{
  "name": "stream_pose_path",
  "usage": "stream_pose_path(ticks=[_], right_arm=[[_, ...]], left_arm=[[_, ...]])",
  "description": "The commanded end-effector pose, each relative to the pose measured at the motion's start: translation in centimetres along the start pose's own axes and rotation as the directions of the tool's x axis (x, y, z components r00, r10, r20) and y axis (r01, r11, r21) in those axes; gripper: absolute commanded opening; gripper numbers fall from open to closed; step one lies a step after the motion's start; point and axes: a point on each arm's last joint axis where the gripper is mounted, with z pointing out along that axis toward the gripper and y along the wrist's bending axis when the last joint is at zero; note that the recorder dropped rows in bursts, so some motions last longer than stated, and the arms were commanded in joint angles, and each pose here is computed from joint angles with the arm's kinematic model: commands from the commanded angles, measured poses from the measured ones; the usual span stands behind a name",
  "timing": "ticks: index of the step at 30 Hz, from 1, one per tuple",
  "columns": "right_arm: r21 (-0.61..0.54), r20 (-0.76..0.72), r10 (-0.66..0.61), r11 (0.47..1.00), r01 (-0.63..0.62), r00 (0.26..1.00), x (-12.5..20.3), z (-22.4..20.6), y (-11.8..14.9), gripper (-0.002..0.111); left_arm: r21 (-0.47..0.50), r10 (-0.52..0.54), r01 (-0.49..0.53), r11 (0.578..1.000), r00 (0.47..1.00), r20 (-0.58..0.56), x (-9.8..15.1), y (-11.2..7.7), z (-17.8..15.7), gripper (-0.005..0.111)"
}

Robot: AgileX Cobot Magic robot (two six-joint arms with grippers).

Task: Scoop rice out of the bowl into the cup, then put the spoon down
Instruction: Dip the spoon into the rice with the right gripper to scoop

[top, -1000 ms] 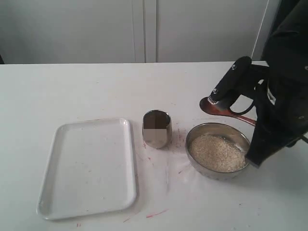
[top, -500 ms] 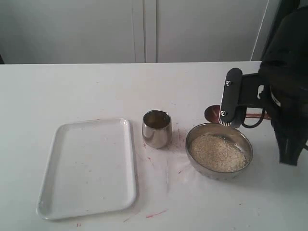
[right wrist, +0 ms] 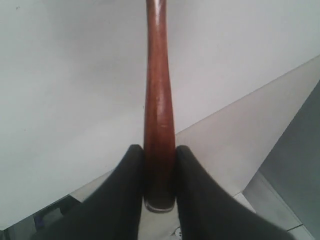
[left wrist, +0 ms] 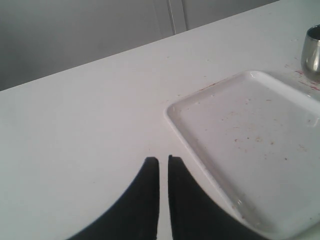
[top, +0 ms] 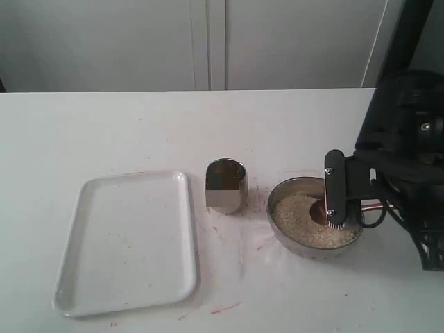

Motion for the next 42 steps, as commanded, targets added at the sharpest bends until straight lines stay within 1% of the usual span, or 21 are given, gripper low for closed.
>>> stream_pose_path(ticks=[1, 14, 24, 35, 42], right_arm=[[-0.029, -0.013, 0.015, 0.999, -0.015, 1.0, -0.5, 0.4, 0.4, 0.0], [-0.09, -0.024, 0.036, 0.995, -0.038, 0.999, -1.3, 1.1, 1.0, 0.0], [-0.152, -0.025, 0.085, 0.984, -0.088, 0.996, -1.8, 1.4, 1.6, 0.0], [-0.165, -0.065, 0.183, 0.968, -0.191, 0.981, -2.4, 2.0, 1.8, 0.0], [-0.172, -0.064, 0.187, 0.965, -0.195, 0.98, -2.4, 2.0, 1.9, 0.0]], left_arm=[[-0.002, 0.0, 0.0, 1.0, 1.0, 0.002, -0.2, 0.0, 0.0, 0.014], [-0.002, 0.0, 0.0, 1.0, 1.0, 0.002, -0.2, 0.0, 0.0, 0.014], [-0.002, 0.0, 0.0, 1.0, 1.0, 0.002, -0.2, 0.0, 0.0, 0.014], [-0.002, 0.0, 0.0, 1.0, 1.0, 0.002, -0.2, 0.0, 0.0, 0.014], [-0.002, 0.0, 0.0, 1.0, 1.0, 0.002, -0.2, 0.0, 0.0, 0.014]])
